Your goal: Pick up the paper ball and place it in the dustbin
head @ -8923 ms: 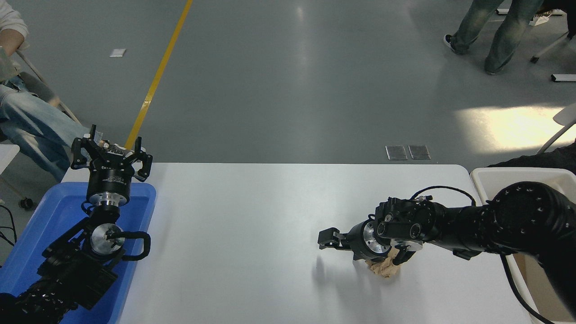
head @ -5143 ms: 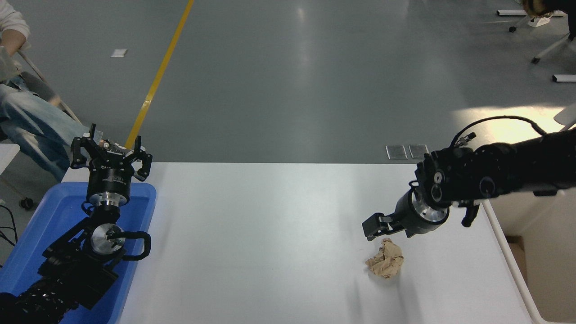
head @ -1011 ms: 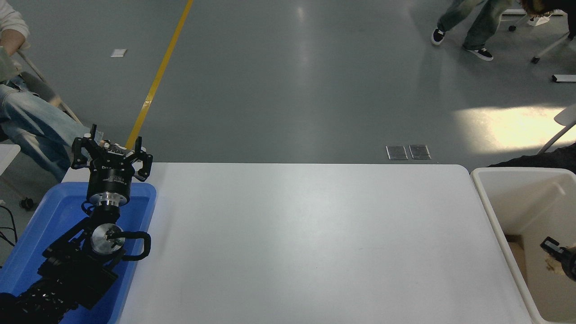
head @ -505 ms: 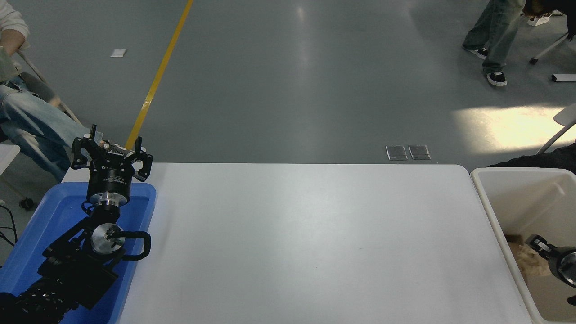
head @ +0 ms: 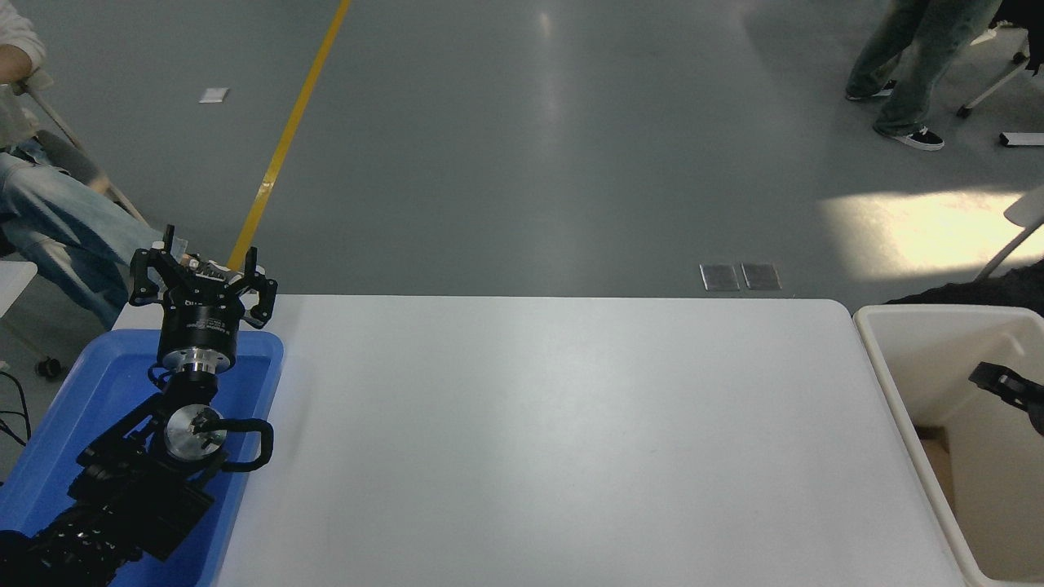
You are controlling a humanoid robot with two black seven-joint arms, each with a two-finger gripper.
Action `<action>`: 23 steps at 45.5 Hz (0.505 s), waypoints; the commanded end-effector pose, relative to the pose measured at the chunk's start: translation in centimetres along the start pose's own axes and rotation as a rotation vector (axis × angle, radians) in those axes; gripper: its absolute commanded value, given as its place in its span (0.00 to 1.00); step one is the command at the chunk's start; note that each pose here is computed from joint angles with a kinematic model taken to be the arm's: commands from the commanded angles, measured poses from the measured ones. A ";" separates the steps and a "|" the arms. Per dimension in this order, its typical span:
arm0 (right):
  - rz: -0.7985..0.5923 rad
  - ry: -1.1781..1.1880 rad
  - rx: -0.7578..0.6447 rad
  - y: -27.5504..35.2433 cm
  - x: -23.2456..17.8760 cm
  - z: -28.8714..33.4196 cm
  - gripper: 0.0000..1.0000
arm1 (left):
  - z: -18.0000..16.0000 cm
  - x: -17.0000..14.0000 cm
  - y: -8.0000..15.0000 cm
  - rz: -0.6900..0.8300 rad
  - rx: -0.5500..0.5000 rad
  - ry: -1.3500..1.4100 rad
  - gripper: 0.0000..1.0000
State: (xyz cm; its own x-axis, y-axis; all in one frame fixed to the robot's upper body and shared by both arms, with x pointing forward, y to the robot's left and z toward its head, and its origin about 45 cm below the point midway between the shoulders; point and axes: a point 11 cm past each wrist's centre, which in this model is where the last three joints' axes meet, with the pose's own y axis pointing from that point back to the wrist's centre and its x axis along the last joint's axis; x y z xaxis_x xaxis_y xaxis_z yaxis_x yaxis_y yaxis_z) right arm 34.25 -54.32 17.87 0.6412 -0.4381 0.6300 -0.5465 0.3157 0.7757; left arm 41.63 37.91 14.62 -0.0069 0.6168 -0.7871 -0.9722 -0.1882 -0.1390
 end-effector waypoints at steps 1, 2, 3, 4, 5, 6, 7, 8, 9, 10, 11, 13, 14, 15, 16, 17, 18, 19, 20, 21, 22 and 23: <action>-0.173 0.094 0.243 6.4 1.6 -8.8 1.00 | 0.0 0.0 0.0 -0.001 0.001 -0.002 0.99; -0.208 0.103 0.261 7.0 1.6 -9.7 1.00 | 0.0 0.0 0.0 -0.001 0.001 -0.002 0.99; -0.245 0.117 0.278 7.7 1.6 -10.6 1.00 | 0.0 0.0 0.0 -0.001 0.001 -0.002 0.99; -0.277 0.137 0.291 8.3 1.6 -11.4 1.00 | 0.0 0.0 0.0 -0.001 0.001 -0.002 0.99; -0.307 0.158 0.299 8.9 1.6 -12.1 1.00 | 0.0 0.0 0.0 -0.001 0.001 -0.002 0.99; -0.329 0.178 0.304 9.5 1.7 -12.6 1.00 | 0.0 0.0 0.0 -0.001 0.001 -0.002 0.99; -0.352 0.204 0.305 10.2 1.8 -13.2 1.00 | 0.0 0.0 0.0 -0.001 0.001 -0.002 0.99; -0.372 0.225 0.302 10.6 1.7 -13.5 1.00 | 0.0 0.0 0.0 -0.001 0.001 -0.002 0.99; -0.383 0.243 0.302 11.0 1.6 -13.8 1.00 | 0.0 0.0 0.0 0.000 0.001 -0.001 0.99; -0.397 0.264 0.300 11.3 1.5 -14.1 1.00 | 0.0 0.0 0.0 -0.001 0.001 -0.002 0.99; -0.407 0.282 0.300 11.7 1.3 -14.4 1.00 | 0.0 0.0 0.0 -0.001 0.003 -0.003 0.99; -0.426 0.317 0.298 12.4 0.9 -15.1 1.00 | 0.0 0.0 0.0 -0.001 0.003 -0.002 0.99; -0.436 0.330 0.295 12.6 0.7 -15.4 1.00 | 0.0 0.0 0.0 -0.001 0.001 -0.002 0.99; -0.443 0.340 0.296 12.9 0.5 -15.8 1.00 | 0.0 0.0 0.0 0.000 0.001 -0.001 0.99; -0.450 0.353 0.294 13.2 0.3 -16.2 1.00 | 0.0 0.0 0.0 -0.001 0.001 -0.002 0.99; -0.458 0.365 0.292 13.6 0.2 -16.5 1.00 | 0.0 0.0 0.0 -0.001 0.001 -0.002 0.99; -0.462 0.373 0.292 14.0 0.1 -16.9 1.00 | 0.0 0.0 0.0 -0.001 0.001 -0.002 0.99; -0.467 0.381 0.292 14.4 -0.1 -17.2 1.00 | 0.0 0.0 0.0 0.000 0.001 -0.001 0.99; -0.471 0.390 0.294 14.9 -0.2 -17.6 1.00 | 0.0 0.0 0.0 0.000 0.001 -0.001 0.99; -0.476 0.397 0.296 15.4 -0.3 -17.9 1.00 | 0.0 0.0 0.0 0.000 0.001 -0.001 0.99; -0.483 0.404 0.299 16.1 -0.4 -18.2 1.00 | 0.0 0.0 0.0 -0.001 0.001 -0.002 0.99; -0.500 0.417 0.296 16.8 -0.9 -18.5 1.00 | 0.0 0.0 0.0 0.000 0.001 -0.001 0.99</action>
State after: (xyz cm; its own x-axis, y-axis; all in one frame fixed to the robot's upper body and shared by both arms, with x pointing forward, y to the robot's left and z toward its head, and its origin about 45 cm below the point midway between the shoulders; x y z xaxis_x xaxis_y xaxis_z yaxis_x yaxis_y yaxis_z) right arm 36.66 -38.41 27.37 0.9234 -0.2225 0.3127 -0.3383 -0.0874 0.9370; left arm 41.63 37.91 14.62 -0.0063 0.6184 -0.7858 -0.9725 -0.1867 -0.1391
